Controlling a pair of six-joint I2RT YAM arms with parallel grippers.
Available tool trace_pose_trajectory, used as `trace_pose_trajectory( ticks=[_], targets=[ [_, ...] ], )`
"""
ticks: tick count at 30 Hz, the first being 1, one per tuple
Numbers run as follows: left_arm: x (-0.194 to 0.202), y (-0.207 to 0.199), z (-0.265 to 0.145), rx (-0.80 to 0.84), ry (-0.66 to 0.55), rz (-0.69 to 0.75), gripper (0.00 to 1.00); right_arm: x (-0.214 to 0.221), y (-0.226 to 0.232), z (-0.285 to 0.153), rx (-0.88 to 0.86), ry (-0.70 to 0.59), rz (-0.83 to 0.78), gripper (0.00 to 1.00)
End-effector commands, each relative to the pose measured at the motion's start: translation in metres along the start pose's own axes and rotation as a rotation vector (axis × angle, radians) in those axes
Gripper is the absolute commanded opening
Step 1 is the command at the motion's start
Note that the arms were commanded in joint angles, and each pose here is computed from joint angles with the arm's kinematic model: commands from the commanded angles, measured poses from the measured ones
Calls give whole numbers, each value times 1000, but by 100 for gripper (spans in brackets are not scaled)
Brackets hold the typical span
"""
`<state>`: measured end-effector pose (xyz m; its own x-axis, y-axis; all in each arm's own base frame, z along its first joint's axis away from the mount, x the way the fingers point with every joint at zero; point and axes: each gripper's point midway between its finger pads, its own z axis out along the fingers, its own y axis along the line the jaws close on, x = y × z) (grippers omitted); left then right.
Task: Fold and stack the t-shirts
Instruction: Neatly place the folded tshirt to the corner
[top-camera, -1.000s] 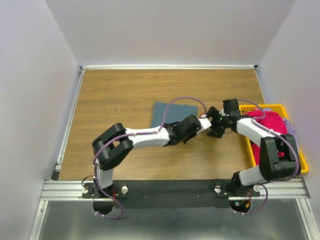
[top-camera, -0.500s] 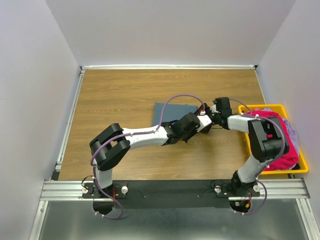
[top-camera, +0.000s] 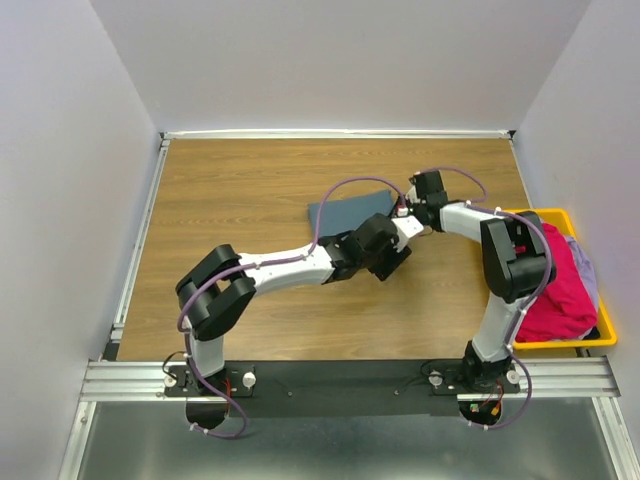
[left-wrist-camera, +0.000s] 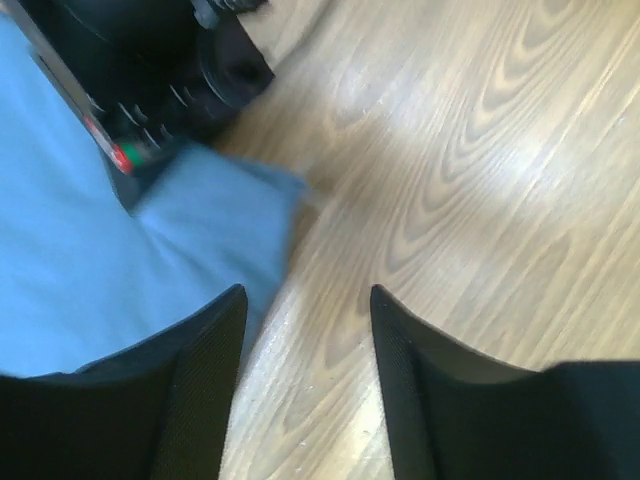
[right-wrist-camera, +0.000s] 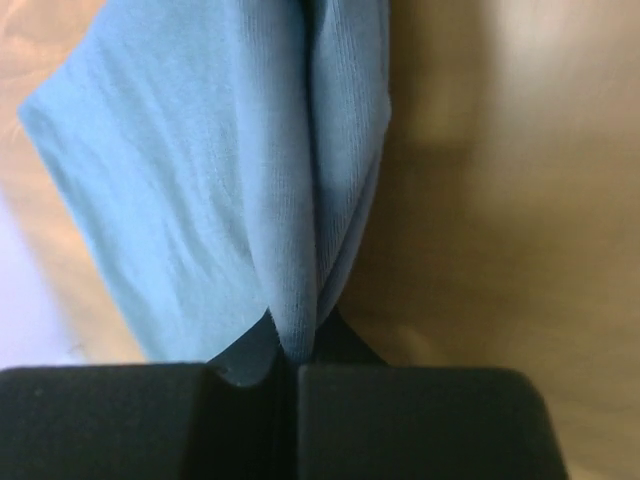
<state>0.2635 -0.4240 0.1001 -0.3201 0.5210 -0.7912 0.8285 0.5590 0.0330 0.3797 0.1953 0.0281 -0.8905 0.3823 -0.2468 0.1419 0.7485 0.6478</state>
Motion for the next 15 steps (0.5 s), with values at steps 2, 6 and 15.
trace_pose_trajectory(
  ticks=[2,6,15],
  targets=[
    [-52,36,-38,19,-160,-169,65,-55,-51,-10,356,-88,-320,1],
    [-36,91,-68,-79,-172,-293,66,-113,-77,-28,621,-169,-515,1],
    [27,195,-153,-380,-202,-558,98,-252,-118,-86,1135,-280,-795,1]
  ],
)
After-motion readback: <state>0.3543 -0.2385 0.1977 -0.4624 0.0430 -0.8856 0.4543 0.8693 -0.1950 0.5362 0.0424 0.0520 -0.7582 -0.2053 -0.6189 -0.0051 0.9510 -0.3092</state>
